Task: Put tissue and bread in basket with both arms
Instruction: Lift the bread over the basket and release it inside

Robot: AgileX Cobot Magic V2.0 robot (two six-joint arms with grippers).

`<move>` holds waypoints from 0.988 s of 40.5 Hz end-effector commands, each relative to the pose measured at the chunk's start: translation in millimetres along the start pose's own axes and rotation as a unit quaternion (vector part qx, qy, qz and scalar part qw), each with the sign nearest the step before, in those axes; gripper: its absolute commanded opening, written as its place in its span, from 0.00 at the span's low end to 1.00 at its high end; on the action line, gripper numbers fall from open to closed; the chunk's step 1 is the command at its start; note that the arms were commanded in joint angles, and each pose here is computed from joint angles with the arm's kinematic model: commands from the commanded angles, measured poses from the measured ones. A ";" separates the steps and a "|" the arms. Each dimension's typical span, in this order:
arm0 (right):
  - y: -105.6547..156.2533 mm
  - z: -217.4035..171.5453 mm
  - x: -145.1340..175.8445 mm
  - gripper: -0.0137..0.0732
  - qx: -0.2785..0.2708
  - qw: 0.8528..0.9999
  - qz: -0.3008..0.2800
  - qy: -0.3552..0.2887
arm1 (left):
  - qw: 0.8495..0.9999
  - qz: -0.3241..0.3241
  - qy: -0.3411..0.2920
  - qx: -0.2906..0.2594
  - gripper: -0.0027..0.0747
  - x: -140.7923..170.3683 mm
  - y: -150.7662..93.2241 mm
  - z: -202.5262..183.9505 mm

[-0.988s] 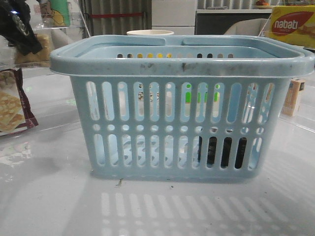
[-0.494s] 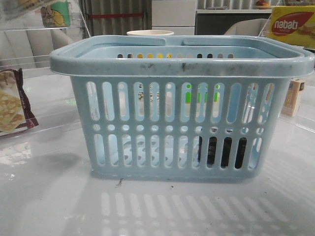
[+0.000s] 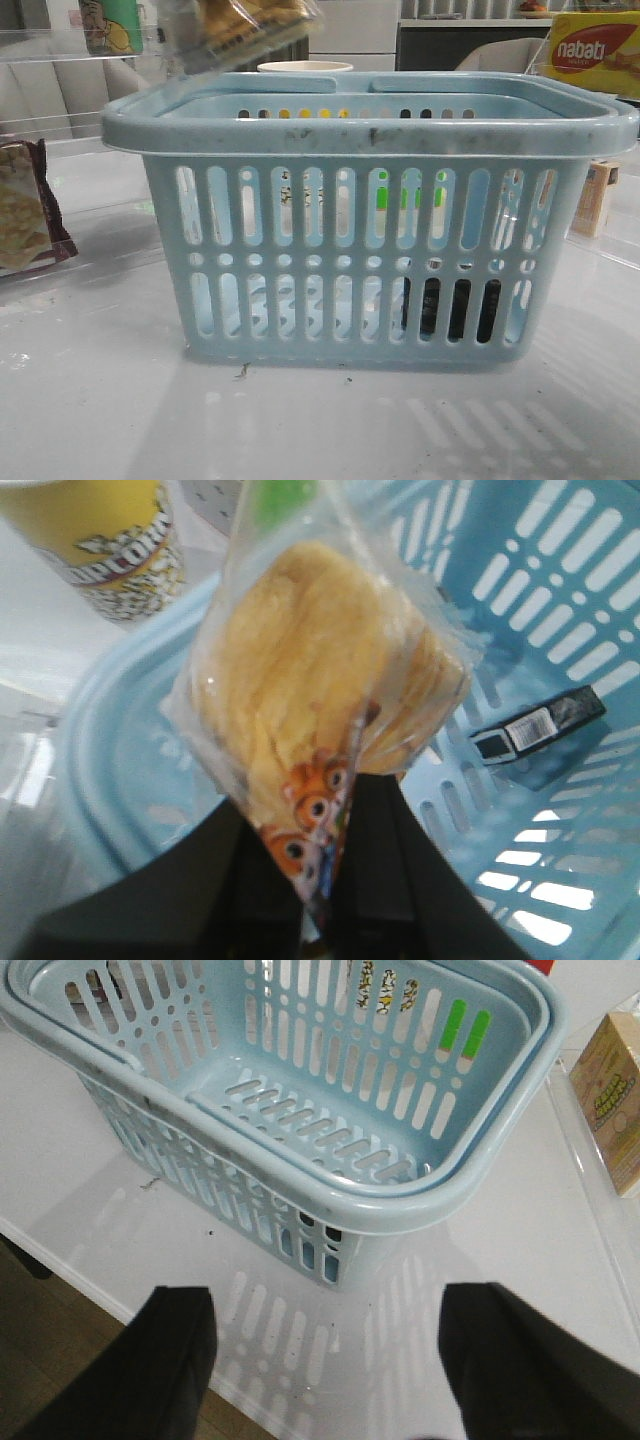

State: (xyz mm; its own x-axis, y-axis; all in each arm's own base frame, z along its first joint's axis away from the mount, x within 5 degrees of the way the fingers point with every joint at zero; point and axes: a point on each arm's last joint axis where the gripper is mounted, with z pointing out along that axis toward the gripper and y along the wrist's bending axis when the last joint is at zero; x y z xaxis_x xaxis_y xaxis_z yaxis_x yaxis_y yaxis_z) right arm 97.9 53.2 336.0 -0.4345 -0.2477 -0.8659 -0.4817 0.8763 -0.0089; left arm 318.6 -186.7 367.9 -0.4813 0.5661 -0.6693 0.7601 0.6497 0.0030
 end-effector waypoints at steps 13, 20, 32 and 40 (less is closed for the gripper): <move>-0.7 -5.0 -13.5 0.82 0.004 0.999 -0.006 -0.048 | 0.998 0.028 -0.043 0.032 0.67 -18.1 -33.5 -7.2; -0.7 -5.0 -13.5 0.82 0.004 0.999 -0.006 -0.048 | 0.997 0.030 -0.057 0.047 0.67 -14.8 -45.6 -41.8; -0.7 -5.0 -13.5 0.82 0.004 0.999 -0.006 -0.048 | 0.996 0.039 -0.080 0.031 0.67 28.1 -67.7 -100.7; -0.7 -5.0 -13.5 0.82 0.004 0.999 -0.006 -0.048 | 0.996 0.014 -0.084 -0.040 0.67 70.4 -71.2 -132.7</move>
State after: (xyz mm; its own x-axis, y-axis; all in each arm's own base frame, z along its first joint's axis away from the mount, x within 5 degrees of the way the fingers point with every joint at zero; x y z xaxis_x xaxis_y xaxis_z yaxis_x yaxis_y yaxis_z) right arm 97.9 53.2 336.0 -0.4345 -0.2477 -0.8659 -0.4817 0.8763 -0.0089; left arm 192.2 -140.4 402.2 -0.4204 0.5727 -0.7038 0.7760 0.6289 0.0482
